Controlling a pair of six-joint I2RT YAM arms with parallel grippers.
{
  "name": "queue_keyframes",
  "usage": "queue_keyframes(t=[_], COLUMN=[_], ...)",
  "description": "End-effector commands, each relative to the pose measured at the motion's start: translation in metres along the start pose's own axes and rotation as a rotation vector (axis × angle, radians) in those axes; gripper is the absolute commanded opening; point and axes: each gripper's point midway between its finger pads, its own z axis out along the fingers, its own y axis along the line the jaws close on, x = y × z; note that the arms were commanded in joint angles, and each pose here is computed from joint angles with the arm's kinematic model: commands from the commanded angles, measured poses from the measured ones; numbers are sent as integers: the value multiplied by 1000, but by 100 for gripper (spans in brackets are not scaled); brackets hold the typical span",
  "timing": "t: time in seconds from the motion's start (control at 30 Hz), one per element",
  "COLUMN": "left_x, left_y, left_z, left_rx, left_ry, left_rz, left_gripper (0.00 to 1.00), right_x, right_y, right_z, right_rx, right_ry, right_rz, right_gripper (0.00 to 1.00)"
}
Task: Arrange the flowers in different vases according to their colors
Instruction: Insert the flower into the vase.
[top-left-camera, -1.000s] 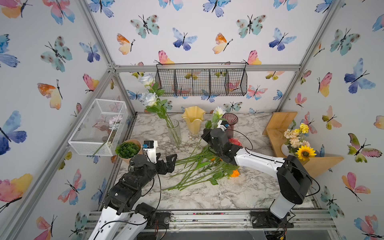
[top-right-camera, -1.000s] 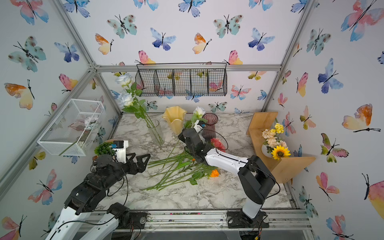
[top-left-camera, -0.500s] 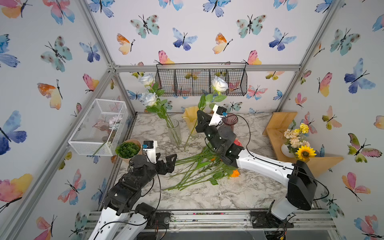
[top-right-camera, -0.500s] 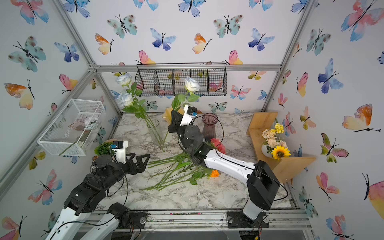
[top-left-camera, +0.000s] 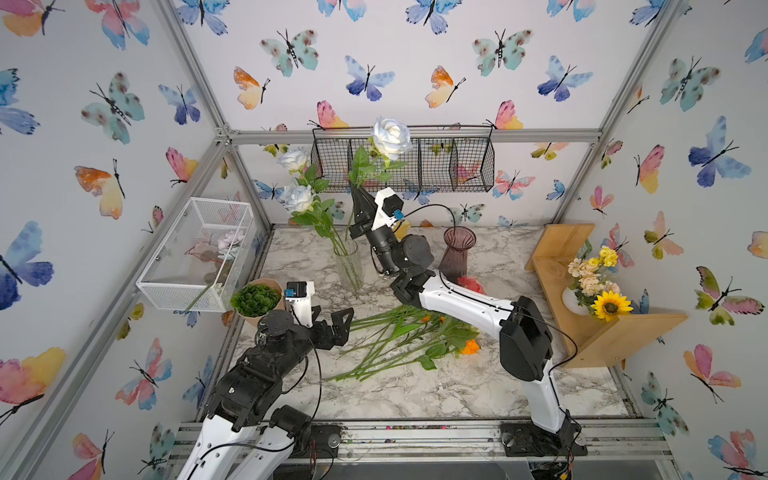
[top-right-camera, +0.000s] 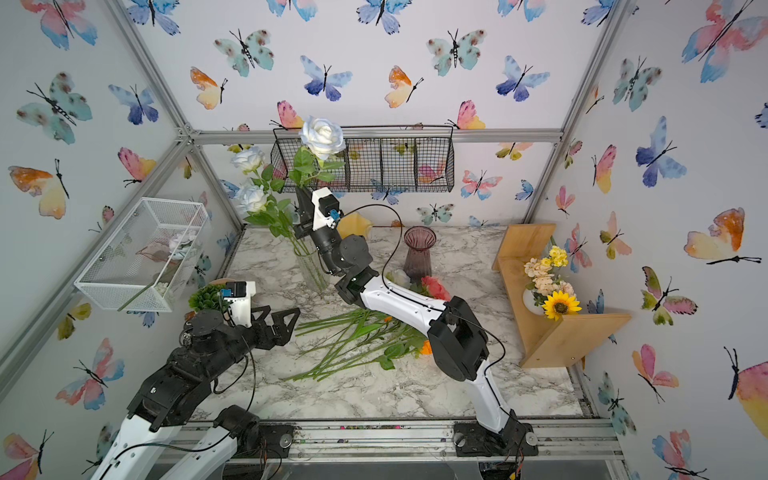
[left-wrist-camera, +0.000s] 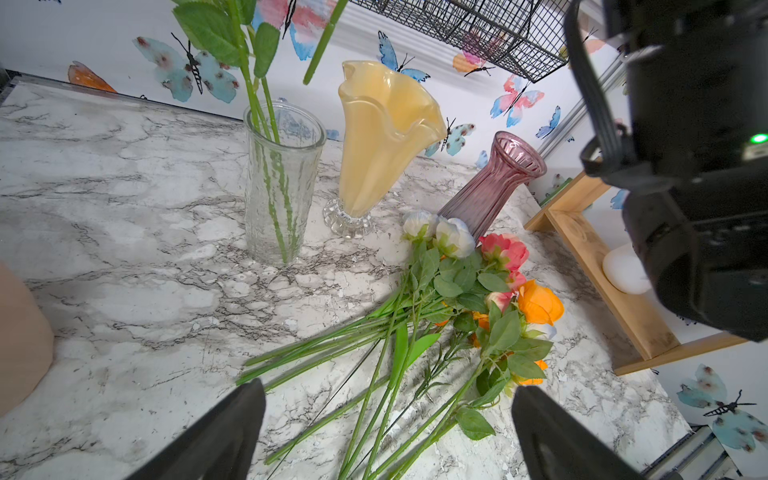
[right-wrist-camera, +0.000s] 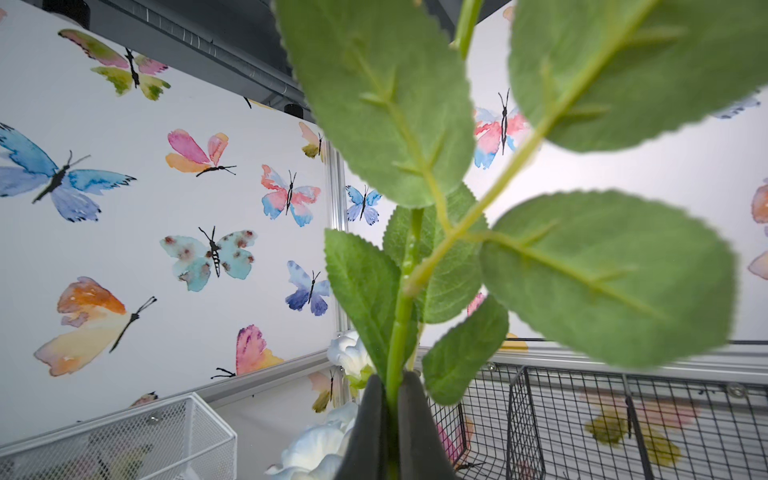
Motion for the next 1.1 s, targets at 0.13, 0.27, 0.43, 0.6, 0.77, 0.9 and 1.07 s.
queue_keyframes(t=[0.13,0.27,0.43,0.6,0.77,0.9,1.07], left_x=[2,3,4,4,4,3,3], left_y=[2,3,4,4,4,3,3], left_z=[4,5,6,7,7,6,5], left_rx=[-4,-6,-11,-12,-14,-10,-8], left_ry=[0,4,10,13,12,10,5], left_rz=[-3,-3,-4,-4,-4,-3,-3], left_gripper=[99,99,99,99,99,99,99], right_x=[33,57,93,154,190,196,168], right_y=[-2,-3,-3,7,7,4,0], right_z=[-2,-14,-24,-22,-26,-27,-26], right_rx=[-11,-9,-13,-63,-63,-45,-17], right_ry=[19,73,172,385,522,583,580], right_rz=[-33,-4,-19,-80,-92,-92,-60], right_gripper=[3,3,2,5,24,57,68])
